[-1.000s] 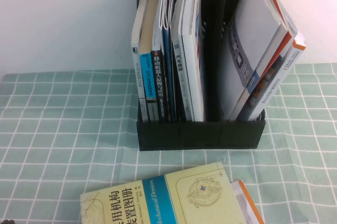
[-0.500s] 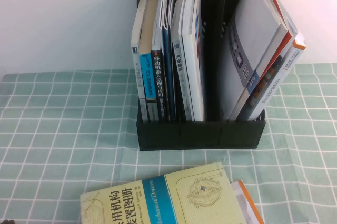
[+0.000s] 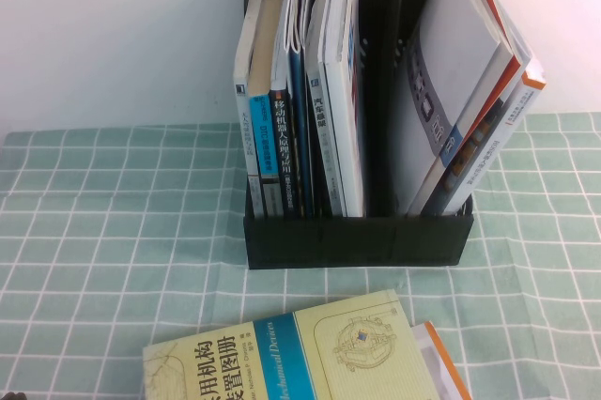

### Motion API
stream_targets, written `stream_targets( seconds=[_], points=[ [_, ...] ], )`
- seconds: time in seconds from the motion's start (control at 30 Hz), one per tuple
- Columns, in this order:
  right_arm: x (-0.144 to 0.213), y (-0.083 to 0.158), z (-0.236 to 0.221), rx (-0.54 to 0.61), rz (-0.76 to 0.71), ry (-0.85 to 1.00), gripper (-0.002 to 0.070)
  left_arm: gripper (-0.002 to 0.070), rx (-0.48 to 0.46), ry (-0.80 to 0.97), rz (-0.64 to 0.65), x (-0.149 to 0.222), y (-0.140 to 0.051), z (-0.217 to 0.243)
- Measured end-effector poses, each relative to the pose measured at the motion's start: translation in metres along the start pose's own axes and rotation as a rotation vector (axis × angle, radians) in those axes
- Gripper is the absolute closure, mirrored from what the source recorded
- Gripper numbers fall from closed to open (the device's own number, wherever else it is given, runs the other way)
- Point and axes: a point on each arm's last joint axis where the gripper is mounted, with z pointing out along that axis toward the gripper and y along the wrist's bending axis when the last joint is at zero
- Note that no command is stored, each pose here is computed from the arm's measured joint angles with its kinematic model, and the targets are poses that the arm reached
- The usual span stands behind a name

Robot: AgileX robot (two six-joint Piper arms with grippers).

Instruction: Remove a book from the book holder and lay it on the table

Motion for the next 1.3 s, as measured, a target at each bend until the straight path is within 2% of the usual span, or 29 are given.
stream_targets(
  seconds=[1.3],
  points=[
    [0.0004,-0.0027,0.0000,0.030,-0.068,0.005,0.0678,0.0678,-0.017,0.001,0.042,0.0000,0.0015,0.0000]
  ],
)
